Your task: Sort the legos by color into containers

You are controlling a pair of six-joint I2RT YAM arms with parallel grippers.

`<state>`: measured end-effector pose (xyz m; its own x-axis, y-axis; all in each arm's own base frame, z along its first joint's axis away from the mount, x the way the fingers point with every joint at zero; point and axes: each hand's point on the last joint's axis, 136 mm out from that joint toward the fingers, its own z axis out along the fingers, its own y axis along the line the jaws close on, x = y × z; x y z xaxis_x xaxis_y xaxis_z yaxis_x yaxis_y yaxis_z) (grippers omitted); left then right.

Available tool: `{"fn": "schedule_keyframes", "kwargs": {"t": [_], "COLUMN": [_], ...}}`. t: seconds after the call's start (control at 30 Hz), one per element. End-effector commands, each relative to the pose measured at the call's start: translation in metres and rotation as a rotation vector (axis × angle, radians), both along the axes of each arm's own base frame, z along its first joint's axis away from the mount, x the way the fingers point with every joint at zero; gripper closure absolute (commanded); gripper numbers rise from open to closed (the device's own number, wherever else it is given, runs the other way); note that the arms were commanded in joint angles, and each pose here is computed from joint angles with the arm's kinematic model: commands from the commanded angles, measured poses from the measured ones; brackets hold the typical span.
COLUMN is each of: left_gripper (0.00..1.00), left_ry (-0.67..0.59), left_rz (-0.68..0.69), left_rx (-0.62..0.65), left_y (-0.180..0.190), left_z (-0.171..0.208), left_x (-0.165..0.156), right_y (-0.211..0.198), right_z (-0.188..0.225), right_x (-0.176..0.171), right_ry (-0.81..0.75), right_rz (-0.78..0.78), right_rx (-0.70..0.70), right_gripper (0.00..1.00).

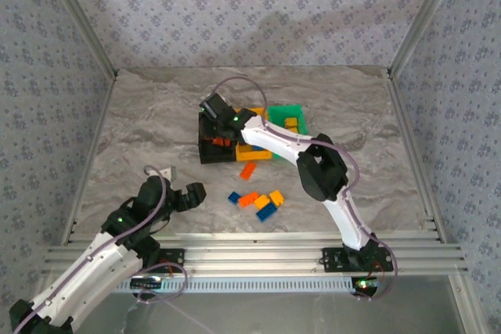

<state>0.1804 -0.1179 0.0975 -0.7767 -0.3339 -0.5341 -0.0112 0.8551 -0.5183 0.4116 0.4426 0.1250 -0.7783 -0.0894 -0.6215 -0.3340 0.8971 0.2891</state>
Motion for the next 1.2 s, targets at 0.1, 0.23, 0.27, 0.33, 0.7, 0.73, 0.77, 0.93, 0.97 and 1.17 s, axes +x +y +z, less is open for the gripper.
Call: {"fn": "schedule_keyframes", "kwargs": {"t": [0.1,0.23,0.27,0.33,0.7,0.73,0.77,0.93,0.97,1.17], "left_gripper": [0.00,0.00,0.00,0.00,0.05,0.05,0.06,0.13,0.15,0.25], "left_ry": [0.006,-0.019,-0.030,-0.046,-0.030,-0.032,-0.040,-0.015,-0.008,-0.029], "left_rz": [0.001,-0.009,-0.013,-0.029,-0.259,-0.292,-0.317,-0.407,-0.417,-0.446], "left_rx": [-0.001,-0.007,-0.007,-0.009,0.120,0.173,0.236,0.477,0.514,0.672], "left_y": [0.002,-0.001,-0.001,-0.005,-0.075,-0.085,-0.095,-0.130,-0.135,-0.163], "left_z": [0.002,0.011,0.015,0.022,0.029,0.026,0.023,-0.006,-0.013,-0.039], "left_x": [-0.002,0.001,0.002,0.005,0.039,0.041,0.044,0.062,0.066,0.086], "right_y": [0.001,-0.010,-0.015,-0.027,-0.140,-0.152,-0.165,-0.210,-0.218,-0.249], "right_z": [0.027,0.063,0.073,0.085,0.069,0.068,0.063,0.061,0.062,0.068], "right_x": [0.012,0.005,0.000,-0.012,-0.110,-0.117,-0.124,-0.148,-0.151,-0.166], "right_ry": [-0.027,-0.094,-0.107,-0.122,-0.106,-0.109,-0.104,-0.122,-0.126,-0.156], "right_rz": [-0.028,-0.040,-0.044,-0.057,-0.158,-0.175,-0.196,-0.264,-0.278,-0.322], "right_rx": [0.047,0.084,0.099,0.117,0.118,0.123,0.121,0.138,0.141,0.168], "right_gripper": [0.35,0.34,0.34,0.33,0.32,0.32,0.32,0.31,0.31,0.30]}}
